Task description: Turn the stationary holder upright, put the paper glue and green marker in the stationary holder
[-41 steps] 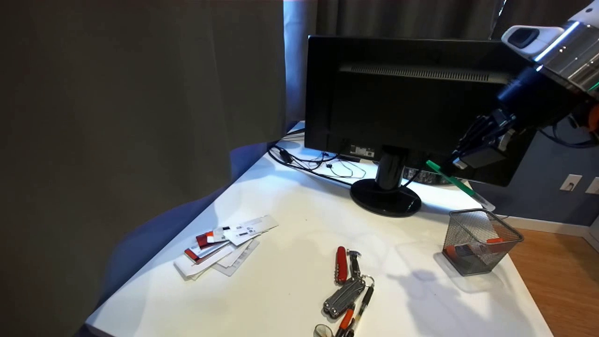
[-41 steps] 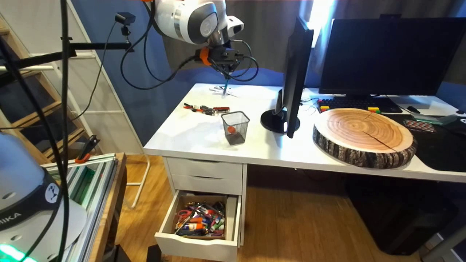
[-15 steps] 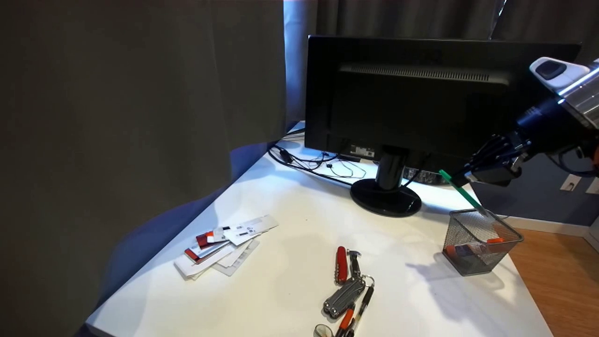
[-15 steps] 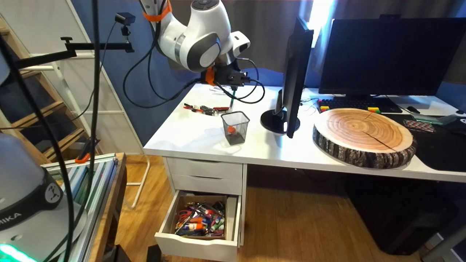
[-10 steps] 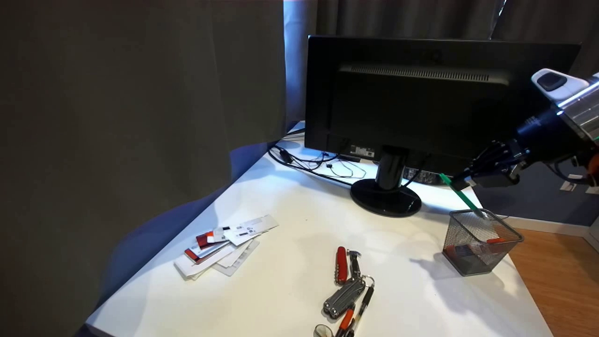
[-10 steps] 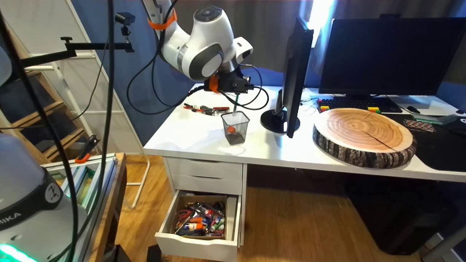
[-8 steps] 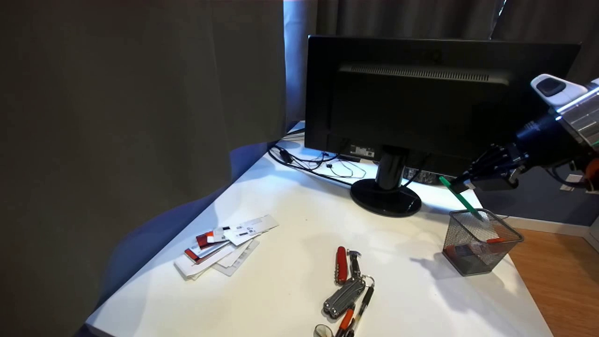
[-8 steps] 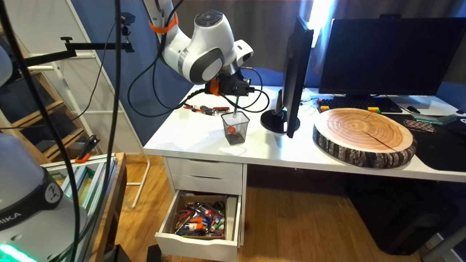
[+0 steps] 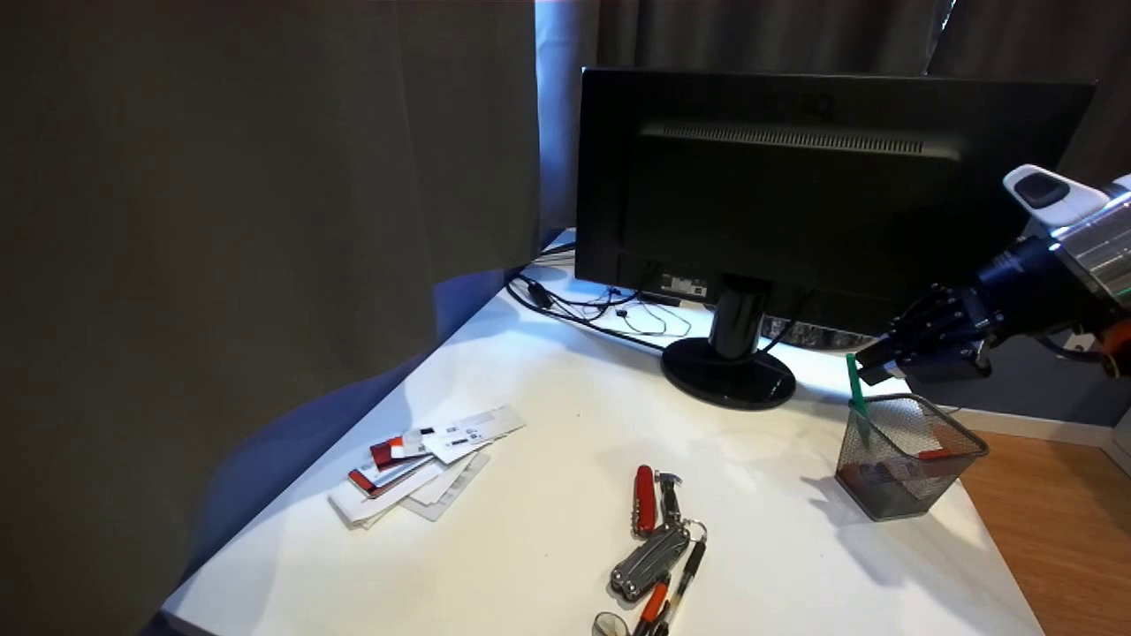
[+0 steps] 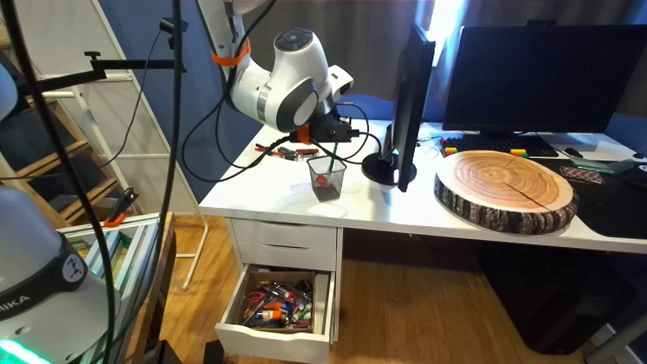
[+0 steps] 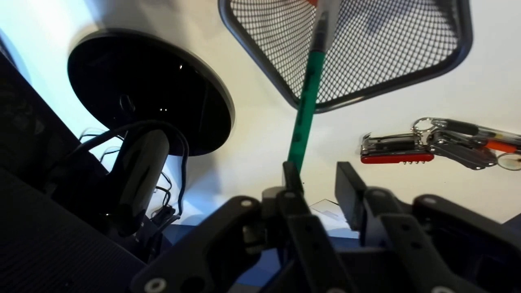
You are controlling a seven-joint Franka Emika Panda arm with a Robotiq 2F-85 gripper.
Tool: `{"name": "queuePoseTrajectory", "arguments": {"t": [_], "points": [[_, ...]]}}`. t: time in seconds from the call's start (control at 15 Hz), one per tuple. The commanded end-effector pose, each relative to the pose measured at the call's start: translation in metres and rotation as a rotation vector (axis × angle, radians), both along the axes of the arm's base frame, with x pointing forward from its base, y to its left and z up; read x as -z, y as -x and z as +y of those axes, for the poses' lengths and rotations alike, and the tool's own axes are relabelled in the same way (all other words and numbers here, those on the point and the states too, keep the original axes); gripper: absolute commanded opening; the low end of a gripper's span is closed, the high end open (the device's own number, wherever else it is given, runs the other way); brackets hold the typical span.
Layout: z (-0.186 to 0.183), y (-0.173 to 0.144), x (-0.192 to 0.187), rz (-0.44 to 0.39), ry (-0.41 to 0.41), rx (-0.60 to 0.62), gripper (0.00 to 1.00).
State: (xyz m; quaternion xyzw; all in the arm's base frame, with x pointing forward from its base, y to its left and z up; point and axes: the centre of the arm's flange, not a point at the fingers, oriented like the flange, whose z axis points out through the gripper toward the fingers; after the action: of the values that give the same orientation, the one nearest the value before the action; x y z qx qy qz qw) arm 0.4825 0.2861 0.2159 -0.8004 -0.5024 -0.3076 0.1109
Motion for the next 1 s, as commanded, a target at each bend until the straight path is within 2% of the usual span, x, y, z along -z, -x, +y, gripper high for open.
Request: {"name": "queuePoseTrajectory", "arguments": {"t": [0.0, 0.27, 0.4, 0.53, 0.93], "points": [[0.0, -0.005, -0.002, -0.027, -0.007, -0.008, 0.62], [0.001, -0.001, -0.023, 0.017, -0.026, 0.007, 0.89], [0.006, 0.004, -0.04, 0.04, -0.002, 0.018, 0.99], [0.011, 0.007, -0.055, 0.073, 0.043, 0.038, 1.0], [0.008, 0.009, -0.098, 0.196, 0.255, 0.192, 1.0]]}}
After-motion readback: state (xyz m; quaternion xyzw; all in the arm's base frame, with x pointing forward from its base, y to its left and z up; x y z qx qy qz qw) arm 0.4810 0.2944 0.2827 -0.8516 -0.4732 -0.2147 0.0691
